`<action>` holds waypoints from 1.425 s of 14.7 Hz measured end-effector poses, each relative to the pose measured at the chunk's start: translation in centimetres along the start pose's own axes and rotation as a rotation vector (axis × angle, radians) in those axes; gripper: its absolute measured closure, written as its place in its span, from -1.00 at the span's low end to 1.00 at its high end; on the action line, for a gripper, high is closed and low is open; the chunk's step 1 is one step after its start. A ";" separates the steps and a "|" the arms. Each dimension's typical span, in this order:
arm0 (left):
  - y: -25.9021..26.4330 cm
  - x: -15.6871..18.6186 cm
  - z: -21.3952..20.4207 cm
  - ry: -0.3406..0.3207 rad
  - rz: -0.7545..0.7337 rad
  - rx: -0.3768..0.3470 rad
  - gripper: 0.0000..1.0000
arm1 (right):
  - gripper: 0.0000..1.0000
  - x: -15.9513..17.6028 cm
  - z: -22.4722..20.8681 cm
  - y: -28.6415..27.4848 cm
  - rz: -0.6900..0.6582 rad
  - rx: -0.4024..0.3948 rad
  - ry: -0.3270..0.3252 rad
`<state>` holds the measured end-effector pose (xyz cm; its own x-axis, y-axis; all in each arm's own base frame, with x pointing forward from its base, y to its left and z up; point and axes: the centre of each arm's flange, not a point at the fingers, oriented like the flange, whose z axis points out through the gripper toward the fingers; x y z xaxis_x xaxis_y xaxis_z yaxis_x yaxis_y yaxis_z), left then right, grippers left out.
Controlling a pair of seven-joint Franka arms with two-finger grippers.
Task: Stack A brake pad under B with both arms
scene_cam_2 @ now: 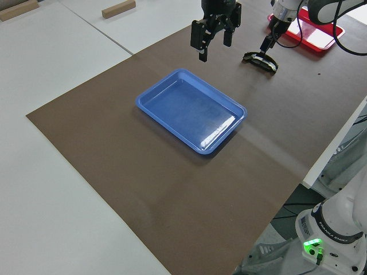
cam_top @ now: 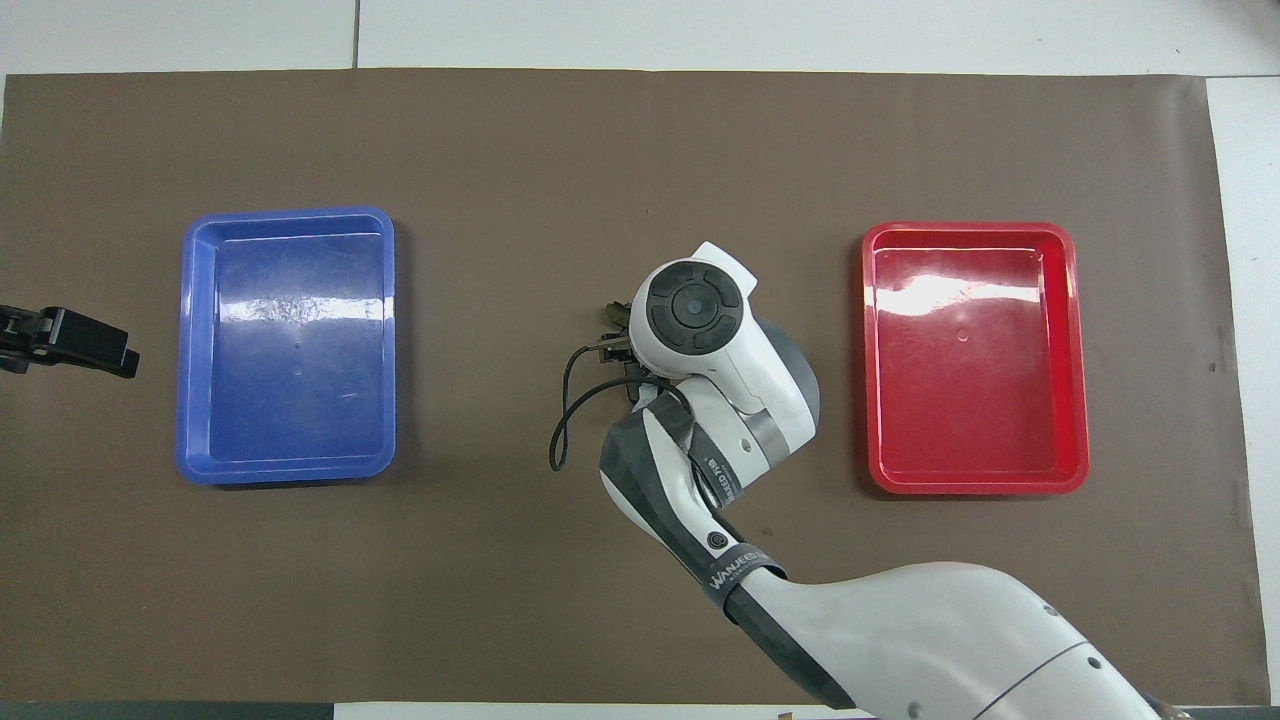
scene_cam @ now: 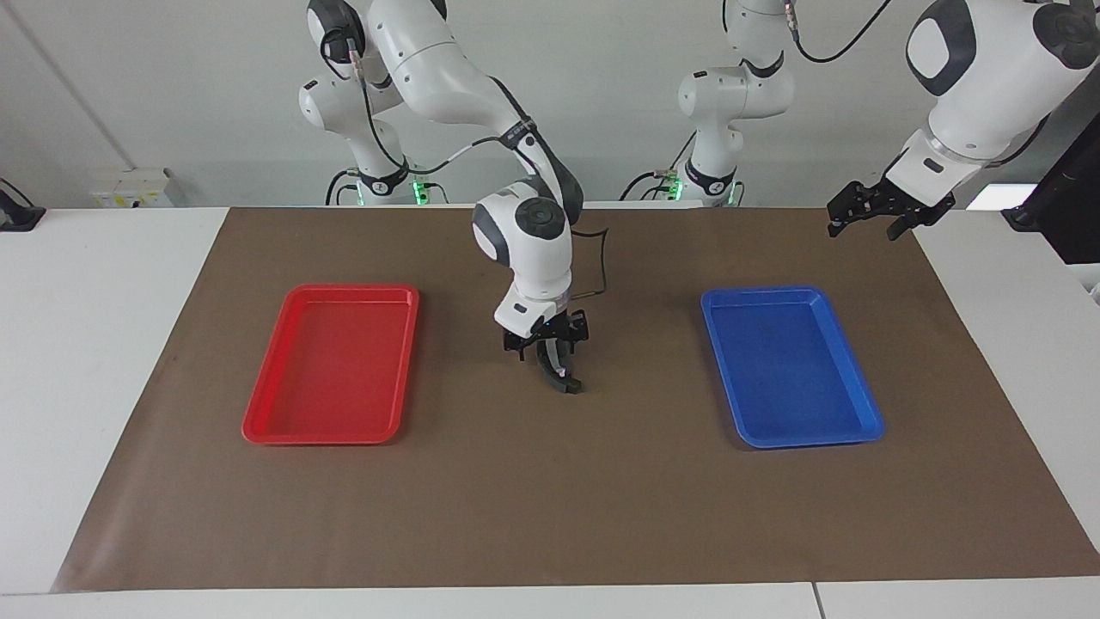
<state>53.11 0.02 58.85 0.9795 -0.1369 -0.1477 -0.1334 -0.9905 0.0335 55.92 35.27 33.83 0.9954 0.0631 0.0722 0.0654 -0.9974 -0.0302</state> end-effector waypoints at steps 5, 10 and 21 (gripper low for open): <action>0.0 0.0 0.0 0.000 0.000 0.000 -1.00 | -1.00 2.9 -10.7 11.5 0.178 -0.002 0.014; 0.0 0.0 0.0 0.000 0.000 0.000 -1.00 | -1.00 2.1 -17.5 20.1 0.302 -0.015 -0.008; 0.0 0.0 0.0 0.000 0.000 0.000 -1.00 | -1.00 -3.7 -25.7 35.9 0.314 -0.034 -0.154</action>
<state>53.10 0.02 58.86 0.9796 -0.1369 -0.1475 -0.1334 -0.9905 0.0335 52.84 -1.69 58.08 0.9656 -0.2453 -0.0864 -0.2457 -0.9693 0.0062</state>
